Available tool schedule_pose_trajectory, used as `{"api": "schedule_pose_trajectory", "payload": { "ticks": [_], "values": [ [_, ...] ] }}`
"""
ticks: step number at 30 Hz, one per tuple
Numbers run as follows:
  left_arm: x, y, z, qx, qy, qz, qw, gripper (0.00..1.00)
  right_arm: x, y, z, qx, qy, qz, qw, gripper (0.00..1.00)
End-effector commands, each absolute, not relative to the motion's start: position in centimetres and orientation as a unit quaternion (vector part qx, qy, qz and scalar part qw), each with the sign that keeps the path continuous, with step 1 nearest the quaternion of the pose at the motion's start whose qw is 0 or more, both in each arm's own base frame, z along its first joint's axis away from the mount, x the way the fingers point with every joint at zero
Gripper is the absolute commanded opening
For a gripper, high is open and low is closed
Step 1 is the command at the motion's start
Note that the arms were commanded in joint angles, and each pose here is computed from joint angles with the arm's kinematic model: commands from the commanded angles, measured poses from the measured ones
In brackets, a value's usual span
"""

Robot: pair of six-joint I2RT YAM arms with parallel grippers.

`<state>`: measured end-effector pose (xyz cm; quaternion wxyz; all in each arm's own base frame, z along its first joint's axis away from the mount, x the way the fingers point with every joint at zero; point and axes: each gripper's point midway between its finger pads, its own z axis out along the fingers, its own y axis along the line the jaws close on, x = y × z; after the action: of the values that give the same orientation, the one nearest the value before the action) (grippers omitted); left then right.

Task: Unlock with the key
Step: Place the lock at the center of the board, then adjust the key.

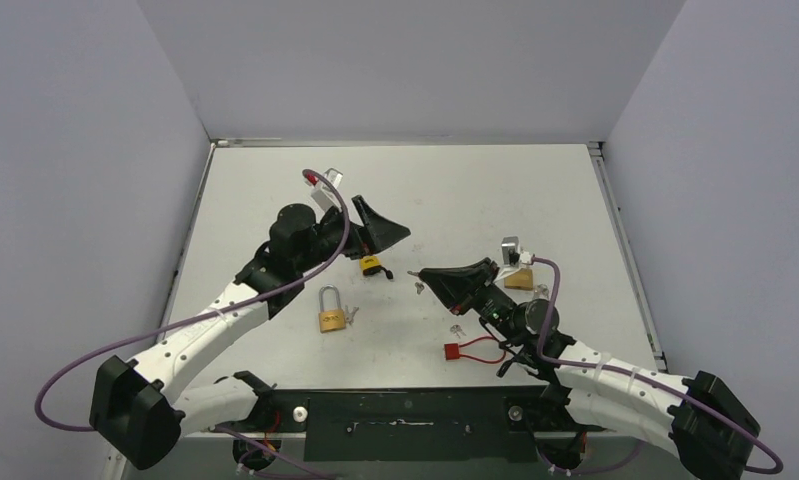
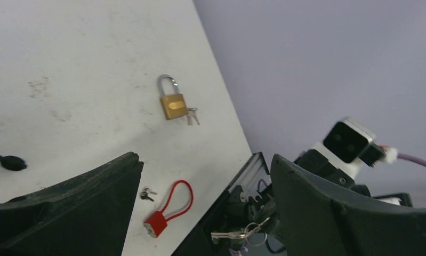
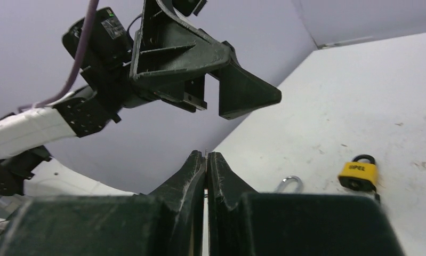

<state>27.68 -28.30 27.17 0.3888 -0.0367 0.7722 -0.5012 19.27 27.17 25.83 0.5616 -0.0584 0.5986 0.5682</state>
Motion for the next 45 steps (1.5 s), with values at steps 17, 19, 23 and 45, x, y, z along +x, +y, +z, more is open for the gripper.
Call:
{"api": "schedule_pose_trajectory", "payload": {
  "ticks": [17,19,23,45],
  "values": [
    [16.8,-30.3,36.3,0.136,0.615,-0.681,0.375,0.3,16.5,26.5,37.8,-0.053,0.444,0.687,0.572,0.0],
    [16.8,-30.6,36.2,0.141,0.617,-0.679,0.371,0.29,16.6,26.7,37.8,-0.053,0.448,0.687,0.57,0.0],
    [16.6,-30.9,36.3,0.146,0.612,-0.685,0.367,0.29,16.7,27.0,37.7,-0.054,0.452,0.69,0.564,0.0],
    [16.7,-31.0,37.3,0.141,0.58,-0.707,0.378,0.13,17.1,27.8,36.4,-0.059,0.475,0.684,0.551,0.0]
  ]
}}
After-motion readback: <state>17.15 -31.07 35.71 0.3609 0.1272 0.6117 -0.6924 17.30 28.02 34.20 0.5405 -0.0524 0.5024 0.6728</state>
